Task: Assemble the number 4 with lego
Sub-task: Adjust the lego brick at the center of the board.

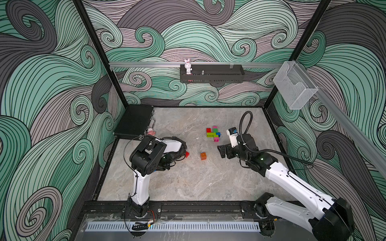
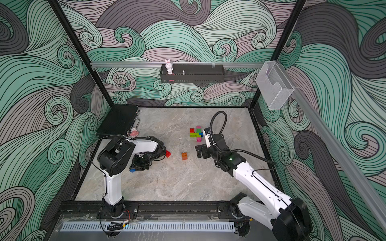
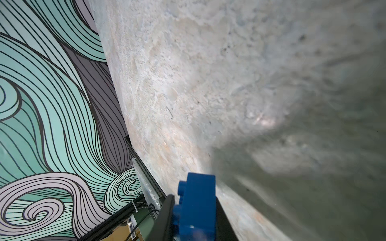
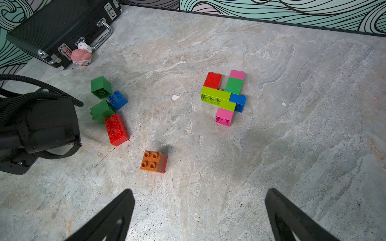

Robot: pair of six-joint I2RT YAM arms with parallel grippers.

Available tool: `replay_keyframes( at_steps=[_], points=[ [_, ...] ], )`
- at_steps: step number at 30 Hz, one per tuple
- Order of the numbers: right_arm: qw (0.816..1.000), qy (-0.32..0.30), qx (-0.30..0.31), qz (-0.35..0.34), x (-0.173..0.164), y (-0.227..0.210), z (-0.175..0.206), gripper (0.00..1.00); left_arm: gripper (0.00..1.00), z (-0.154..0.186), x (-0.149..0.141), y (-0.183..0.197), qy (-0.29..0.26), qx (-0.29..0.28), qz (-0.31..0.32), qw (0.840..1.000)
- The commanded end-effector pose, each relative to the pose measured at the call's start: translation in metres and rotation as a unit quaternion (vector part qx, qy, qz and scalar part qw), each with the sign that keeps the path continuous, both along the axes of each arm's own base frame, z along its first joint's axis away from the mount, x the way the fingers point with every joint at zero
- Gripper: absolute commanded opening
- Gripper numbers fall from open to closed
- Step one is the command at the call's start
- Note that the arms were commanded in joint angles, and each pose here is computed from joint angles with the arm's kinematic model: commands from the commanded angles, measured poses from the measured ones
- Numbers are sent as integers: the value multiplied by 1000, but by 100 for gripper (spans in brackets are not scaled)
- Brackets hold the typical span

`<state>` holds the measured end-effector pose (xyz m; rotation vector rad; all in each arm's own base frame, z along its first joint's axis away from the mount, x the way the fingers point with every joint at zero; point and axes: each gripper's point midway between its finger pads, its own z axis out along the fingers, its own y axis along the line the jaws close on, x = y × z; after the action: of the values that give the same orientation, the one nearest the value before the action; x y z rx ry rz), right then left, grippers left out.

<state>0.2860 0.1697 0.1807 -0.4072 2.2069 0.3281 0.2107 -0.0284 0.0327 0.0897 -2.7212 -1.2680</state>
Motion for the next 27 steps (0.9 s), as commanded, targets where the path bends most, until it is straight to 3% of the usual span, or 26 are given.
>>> replay_keyframes(
  at_steps=[1, 7, 12, 22, 27],
  points=[
    [1000, -16, 8, 1, 0, -1, 11, 99, 14, -8, -2, -11, 5, -7, 10, 1000],
    [1000, -16, 11, 4, 0, 1, 13, 99, 19, -13, -3, -17, 16, -6, 4, 1000],
    [1000, -13, 12, 6, 0, 2, 11, 99, 31, -14, 2, -23, 23, -18, -2, 1000],
    [1000, -15, 13, 5, 0, 2, 11, 99, 39, -10, 5, -26, 30, -18, -9, 999],
    [1000, -12, 13, 6, 1, 3, 10, 99, 41, 6, 11, -42, 5, -72, -12, 997]
  ],
)
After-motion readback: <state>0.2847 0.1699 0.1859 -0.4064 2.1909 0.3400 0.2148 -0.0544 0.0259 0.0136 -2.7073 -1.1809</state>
